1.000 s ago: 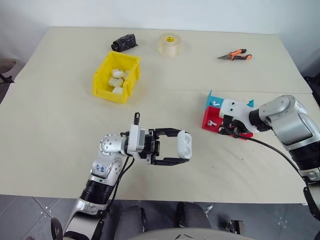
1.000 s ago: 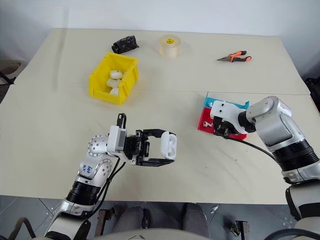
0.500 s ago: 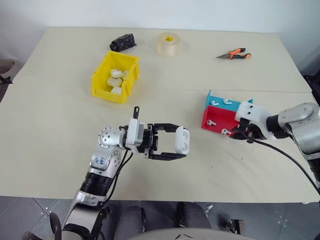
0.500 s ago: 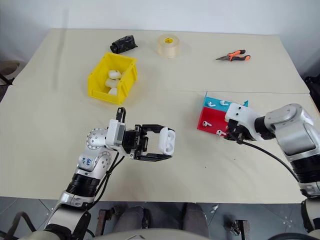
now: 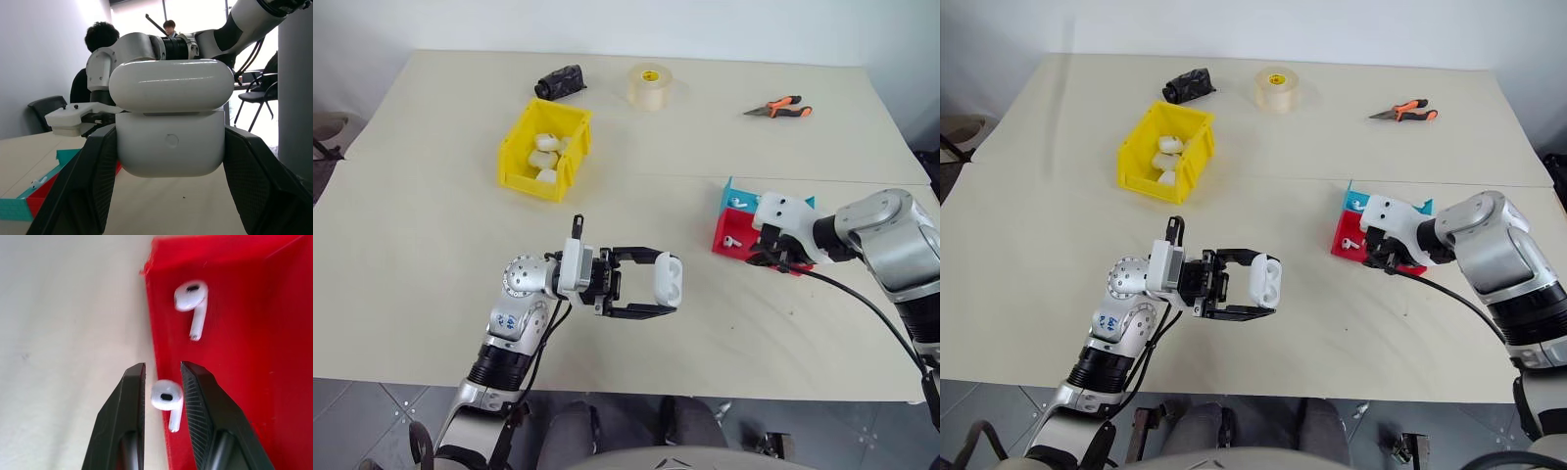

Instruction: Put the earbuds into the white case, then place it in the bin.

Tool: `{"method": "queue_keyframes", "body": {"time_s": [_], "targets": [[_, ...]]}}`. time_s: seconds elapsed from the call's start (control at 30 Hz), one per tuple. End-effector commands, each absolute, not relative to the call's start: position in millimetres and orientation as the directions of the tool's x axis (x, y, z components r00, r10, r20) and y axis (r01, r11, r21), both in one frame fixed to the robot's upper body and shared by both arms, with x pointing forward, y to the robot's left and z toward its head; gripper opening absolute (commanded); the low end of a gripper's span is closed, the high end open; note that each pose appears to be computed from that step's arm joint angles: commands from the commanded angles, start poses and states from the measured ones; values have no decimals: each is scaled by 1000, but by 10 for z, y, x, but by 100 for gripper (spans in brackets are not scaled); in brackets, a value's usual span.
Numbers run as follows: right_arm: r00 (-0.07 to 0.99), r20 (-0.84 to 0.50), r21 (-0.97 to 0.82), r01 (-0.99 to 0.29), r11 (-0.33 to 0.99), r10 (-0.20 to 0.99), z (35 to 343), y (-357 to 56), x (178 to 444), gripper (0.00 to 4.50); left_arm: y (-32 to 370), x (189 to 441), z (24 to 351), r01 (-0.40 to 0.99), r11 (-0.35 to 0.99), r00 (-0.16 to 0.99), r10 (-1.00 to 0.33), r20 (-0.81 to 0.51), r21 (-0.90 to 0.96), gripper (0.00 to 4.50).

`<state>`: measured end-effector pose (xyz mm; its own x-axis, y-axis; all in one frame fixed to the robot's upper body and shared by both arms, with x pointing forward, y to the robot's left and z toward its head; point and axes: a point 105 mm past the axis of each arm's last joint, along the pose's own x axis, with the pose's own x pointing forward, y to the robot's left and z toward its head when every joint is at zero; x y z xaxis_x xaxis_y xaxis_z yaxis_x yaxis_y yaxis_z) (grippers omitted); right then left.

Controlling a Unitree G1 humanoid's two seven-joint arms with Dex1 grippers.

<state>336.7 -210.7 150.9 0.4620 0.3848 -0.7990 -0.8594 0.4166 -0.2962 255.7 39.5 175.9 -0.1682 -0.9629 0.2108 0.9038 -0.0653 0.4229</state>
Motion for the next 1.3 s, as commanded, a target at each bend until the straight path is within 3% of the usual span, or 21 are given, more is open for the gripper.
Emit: {"method": "queue_keyframes", "body": {"time_s": [0.03,0.8,0.9,1.03,1.3], "targets": [[486,-798,-339,-851,402,356,1613,-2153,3393,114,404,2519,1833,886,-58,-176,-960,219,461,281],[486,-820,-366,-851,377,303,1566,-2327,3431,114,398,2515,1834,886,-47,-167,-960,224,461,281],[493,-806,-357,-847,395,329,1591,-2291,3448,175,399,2513,1833,887,-48,-168,-960,224,458,281],[482,-797,-316,-846,430,363,1647,-2243,3422,306,401,2513,1830,888,-49,-166,-961,221,457,281],[496,-821,-332,-818,470,282,1618,-2423,3381,306,399,2511,1829,889,-50,-167,-961,221,456,281]]}}
